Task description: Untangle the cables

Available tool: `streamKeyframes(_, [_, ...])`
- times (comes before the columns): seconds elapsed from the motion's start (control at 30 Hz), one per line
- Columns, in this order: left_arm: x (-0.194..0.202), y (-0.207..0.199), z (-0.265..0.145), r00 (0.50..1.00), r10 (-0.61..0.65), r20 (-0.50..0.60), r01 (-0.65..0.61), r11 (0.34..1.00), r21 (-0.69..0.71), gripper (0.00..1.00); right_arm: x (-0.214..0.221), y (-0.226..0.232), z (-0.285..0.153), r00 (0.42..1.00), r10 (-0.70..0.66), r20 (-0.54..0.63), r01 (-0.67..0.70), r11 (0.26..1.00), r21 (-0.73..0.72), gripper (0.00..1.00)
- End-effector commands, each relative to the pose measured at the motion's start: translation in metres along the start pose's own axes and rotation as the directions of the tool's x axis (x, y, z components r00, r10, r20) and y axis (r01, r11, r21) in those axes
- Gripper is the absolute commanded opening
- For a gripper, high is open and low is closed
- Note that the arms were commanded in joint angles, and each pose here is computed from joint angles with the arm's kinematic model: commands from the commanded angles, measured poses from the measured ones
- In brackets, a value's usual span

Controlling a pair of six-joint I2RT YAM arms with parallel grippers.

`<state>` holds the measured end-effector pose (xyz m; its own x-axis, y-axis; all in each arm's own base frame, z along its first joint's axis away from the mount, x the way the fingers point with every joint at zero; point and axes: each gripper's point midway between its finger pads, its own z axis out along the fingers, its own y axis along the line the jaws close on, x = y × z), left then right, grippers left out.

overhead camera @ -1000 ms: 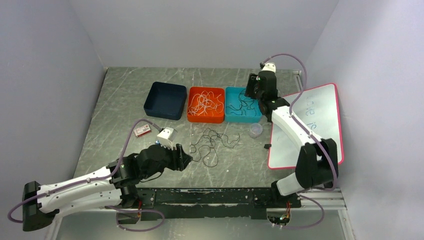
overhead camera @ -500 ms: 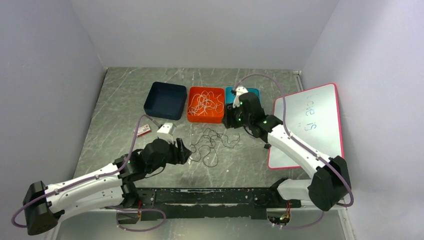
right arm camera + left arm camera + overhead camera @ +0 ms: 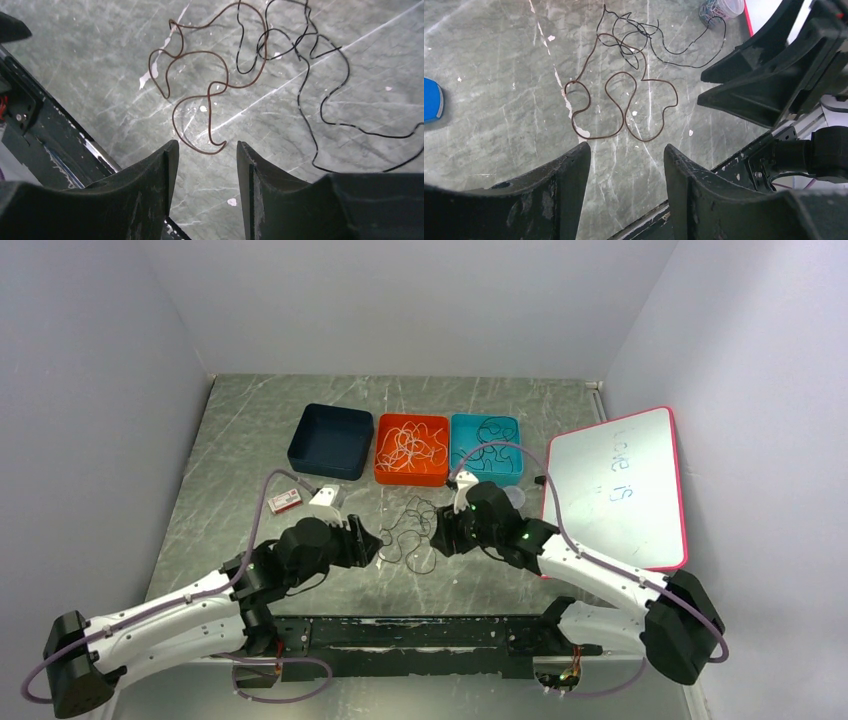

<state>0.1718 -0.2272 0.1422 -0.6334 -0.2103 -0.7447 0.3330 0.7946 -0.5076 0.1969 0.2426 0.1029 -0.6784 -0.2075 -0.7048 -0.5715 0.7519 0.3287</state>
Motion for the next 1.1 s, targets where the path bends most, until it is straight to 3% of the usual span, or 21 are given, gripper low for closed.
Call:
streamKeyframes(0.0, [-0.002,-0.003,-0.002,0.999,-0.035,0.021,0.035,0.999,0.035,0.61,-0.005,0.006,0.011,0.996,-0.019,0.086,0.022,0.999,-0.036,0.50])
streamKeyframes(0.37, [0.002,-0.006,-0.005,1.000,-0.029,-0.003,0.029,0.998,0.050,0.60,0.016,0.009,0.041,0.996,-0.085,0.027,0.086,0.996,-0.030,0.40])
streamKeyframes(0.6, [0.000,-0.003,-0.008,0.999,-0.032,0.007,0.032,0.999,0.039,0.60,0.010,0.014,0.044,0.988,-0.152,0.023,0.151,0.988,0.024,0.13])
streamKeyframes(0.77, [-0.007,-0.004,-0.015,0.999,-0.017,0.036,0.015,0.998,0.062,0.60,-0.015,0.037,0.022,0.977,-0.193,0.090,0.194,0.981,0.004,0.00])
streamKeyframes(0.93, [-0.038,-0.007,-0.039,0.991,0.044,0.128,-0.052,0.997,0.060,0.62,-0.047,0.076,-0.018,0.961,-0.221,0.167,0.245,0.959,-0.140,0.00])
streamKeyframes(1.07, [-0.070,-0.025,-0.065,0.965,0.133,0.227,-0.166,0.977,0.133,0.63,-0.058,0.106,-0.048,0.938,-0.291,0.186,0.334,0.902,-0.275,0.00])
